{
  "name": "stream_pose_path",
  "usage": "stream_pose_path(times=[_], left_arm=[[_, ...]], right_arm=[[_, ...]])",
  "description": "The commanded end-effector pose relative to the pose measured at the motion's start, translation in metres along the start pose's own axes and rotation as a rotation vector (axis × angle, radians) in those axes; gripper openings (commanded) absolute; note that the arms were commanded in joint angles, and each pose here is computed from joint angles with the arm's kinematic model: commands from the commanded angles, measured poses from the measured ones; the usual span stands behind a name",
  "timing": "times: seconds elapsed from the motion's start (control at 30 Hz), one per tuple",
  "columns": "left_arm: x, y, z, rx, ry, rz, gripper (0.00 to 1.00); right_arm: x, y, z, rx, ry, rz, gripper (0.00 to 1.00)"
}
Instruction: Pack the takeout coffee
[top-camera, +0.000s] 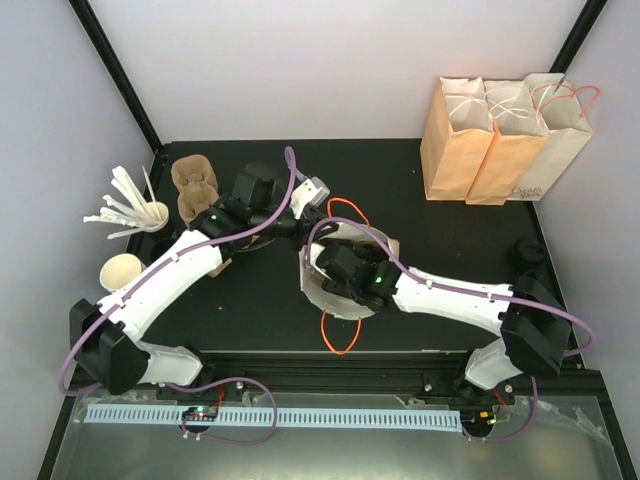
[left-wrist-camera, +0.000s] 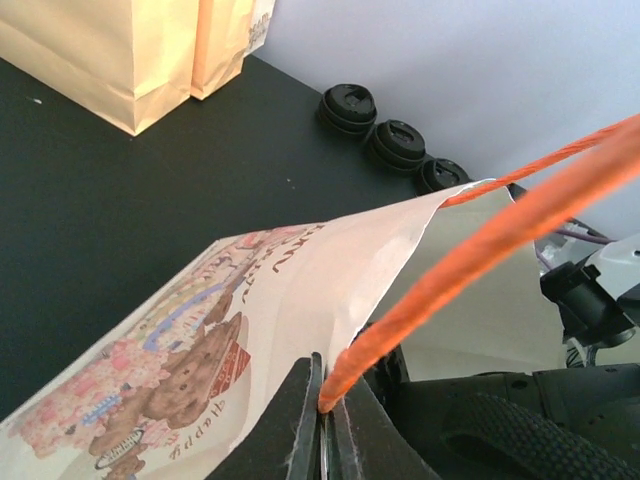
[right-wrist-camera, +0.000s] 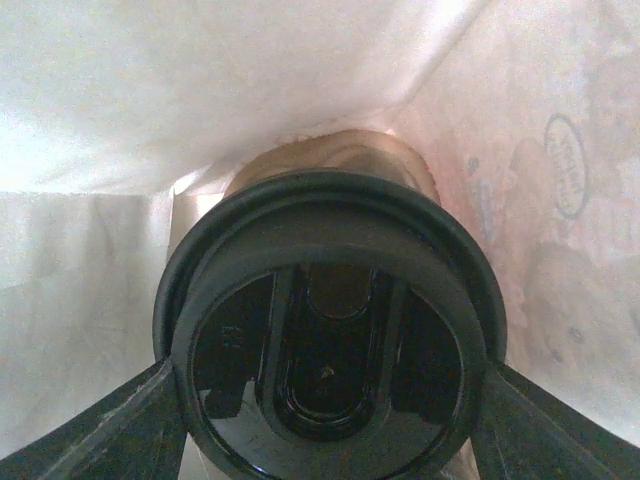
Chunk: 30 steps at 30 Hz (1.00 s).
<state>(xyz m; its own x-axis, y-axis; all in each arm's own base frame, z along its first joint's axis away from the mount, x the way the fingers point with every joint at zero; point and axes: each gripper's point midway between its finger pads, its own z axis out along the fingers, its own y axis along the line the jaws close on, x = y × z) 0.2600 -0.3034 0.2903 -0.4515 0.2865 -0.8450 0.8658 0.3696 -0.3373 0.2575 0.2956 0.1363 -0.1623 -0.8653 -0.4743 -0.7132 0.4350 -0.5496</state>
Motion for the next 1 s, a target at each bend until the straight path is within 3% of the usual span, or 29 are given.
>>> stream_pose_path(times=[0.0,0.1,0.23,0.37,0.57,0.7,0.97], left_arm=[[-0.021,-0.013,-0.003,0.067,-0.039,-0.021,0.06],[-0.023,-0.013,-0.003,0.076,-0.040,-0.036,0.14],[-0.036,-0.007,-0.013,0.072,-0.086,-0.094,0.63],[-0.058,0.010,-0.033,0.078,-0.187,-0.188,0.88],[-0.093,0.044,-0.068,0.061,-0.367,-0.299,0.91],[-0.090,0.087,-0.068,0.010,-0.438,-0.369,0.91],[-0.064,0.146,-0.032,-0.074,-0.293,-0.523,0.90]], right_arm=[[0.008,-0.007,0.014,0.033,0.001,0.009,0.62],[0.012,-0.008,0.018,0.042,0.013,0.001,0.62],[0.016,-0.008,0.021,0.037,0.026,0.013,0.61],[0.021,-0.013,0.023,0.027,0.043,0.046,0.61],[0.022,-0.021,0.027,-0.044,0.068,0.133,0.61],[0.026,-0.023,0.029,-0.072,0.136,0.149,0.61],[0.034,-0.038,0.034,-0.150,0.242,0.272,0.61]])
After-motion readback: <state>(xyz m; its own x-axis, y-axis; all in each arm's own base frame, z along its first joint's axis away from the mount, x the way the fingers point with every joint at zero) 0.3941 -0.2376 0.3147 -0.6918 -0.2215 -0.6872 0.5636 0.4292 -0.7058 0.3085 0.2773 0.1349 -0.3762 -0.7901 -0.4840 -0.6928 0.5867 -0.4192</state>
